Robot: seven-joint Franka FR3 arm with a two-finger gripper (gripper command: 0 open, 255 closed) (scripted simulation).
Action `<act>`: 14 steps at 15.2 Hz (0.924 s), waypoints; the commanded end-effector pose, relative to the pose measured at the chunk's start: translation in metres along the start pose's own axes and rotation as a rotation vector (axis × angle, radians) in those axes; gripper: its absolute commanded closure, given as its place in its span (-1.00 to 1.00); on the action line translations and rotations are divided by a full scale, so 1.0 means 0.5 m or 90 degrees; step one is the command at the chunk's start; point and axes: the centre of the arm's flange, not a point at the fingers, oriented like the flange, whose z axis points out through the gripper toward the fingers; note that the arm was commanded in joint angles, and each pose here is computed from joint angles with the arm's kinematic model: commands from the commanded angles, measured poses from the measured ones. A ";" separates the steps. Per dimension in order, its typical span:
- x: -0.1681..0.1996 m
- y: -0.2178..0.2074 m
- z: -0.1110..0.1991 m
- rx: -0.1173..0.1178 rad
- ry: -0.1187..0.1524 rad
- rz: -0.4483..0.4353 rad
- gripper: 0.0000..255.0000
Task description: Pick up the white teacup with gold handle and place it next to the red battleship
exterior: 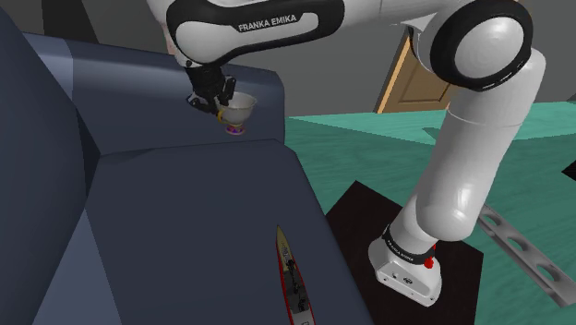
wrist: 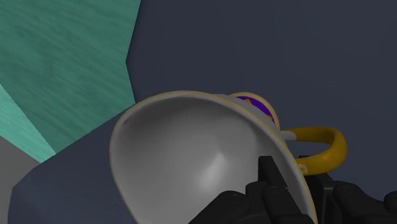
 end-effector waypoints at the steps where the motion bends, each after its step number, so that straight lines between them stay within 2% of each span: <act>1: -0.051 -0.015 -0.011 0.000 0.000 0.001 1.00; 14: -0.360 -0.147 -0.083 0.000 0.000 0.001 1.00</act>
